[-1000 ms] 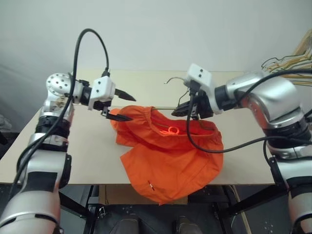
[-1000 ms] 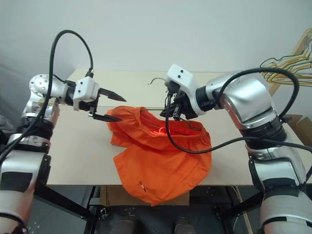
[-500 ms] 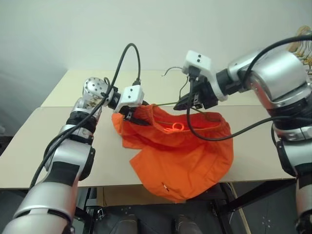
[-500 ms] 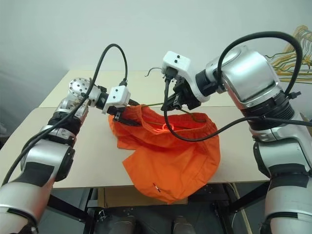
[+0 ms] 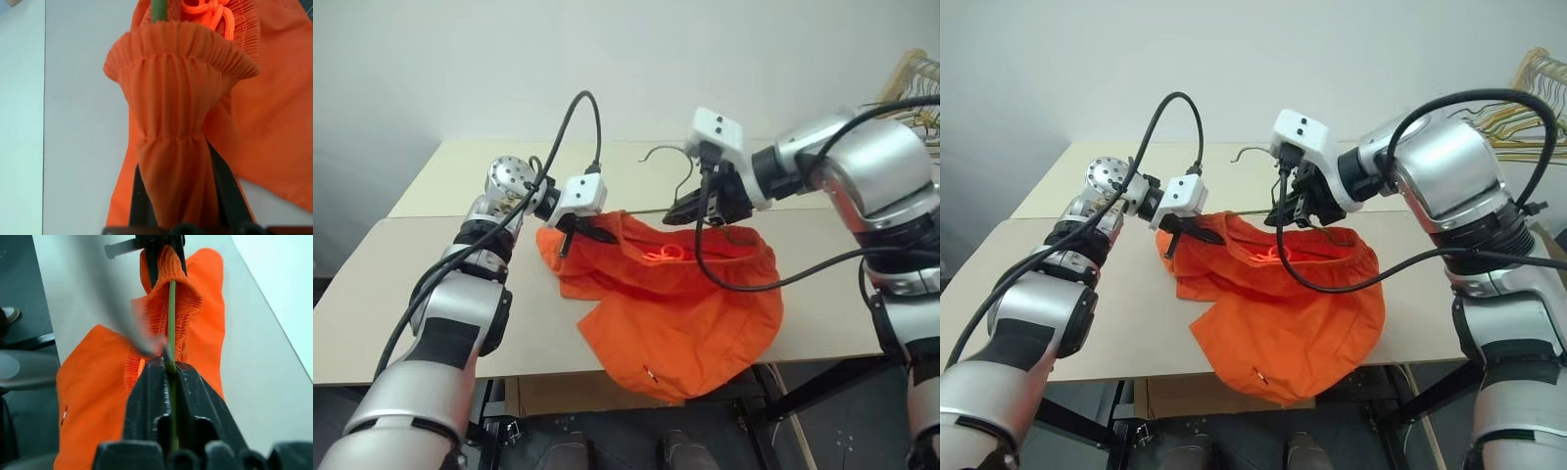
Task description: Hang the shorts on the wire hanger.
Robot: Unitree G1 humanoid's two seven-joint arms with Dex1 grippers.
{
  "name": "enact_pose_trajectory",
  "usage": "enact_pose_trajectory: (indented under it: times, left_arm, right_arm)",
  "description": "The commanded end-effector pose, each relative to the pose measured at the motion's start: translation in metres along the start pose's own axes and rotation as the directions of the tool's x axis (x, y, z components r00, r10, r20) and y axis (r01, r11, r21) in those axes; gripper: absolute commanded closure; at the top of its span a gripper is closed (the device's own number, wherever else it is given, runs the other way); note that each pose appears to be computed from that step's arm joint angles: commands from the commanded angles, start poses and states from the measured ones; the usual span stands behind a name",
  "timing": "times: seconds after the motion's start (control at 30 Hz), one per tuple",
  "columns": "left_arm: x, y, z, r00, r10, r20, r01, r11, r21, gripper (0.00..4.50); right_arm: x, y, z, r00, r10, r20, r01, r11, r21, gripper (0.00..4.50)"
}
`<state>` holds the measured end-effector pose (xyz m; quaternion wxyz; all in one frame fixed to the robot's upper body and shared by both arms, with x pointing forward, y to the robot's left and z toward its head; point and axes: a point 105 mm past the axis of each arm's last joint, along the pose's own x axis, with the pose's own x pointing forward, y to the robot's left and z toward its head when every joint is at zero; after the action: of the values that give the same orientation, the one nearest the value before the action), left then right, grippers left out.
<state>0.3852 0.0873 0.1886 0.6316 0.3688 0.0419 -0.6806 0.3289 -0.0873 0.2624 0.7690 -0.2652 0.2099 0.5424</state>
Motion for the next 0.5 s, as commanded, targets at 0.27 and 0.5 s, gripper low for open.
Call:
enact_pose_trajectory:
  times: [0.27, 0.5]
  left_arm:
    - [-0.016, 0.008, 0.008, 0.999, 0.040, 0.003, -0.040, 0.999, 0.015, 4.50]
    - [-0.017, 0.009, 0.007, 0.999, 0.049, 0.003, -0.049, 0.999, 0.009, 4.50]
  right_arm:
    - [-0.075, 0.001, -0.002, 0.974, -0.210, 0.087, 0.213, 0.976, -0.035, 0.57]
    - [-0.090, 0.017, -0.054, 0.970, -0.242, -0.034, 0.242, 0.970, -0.019, 0.05]
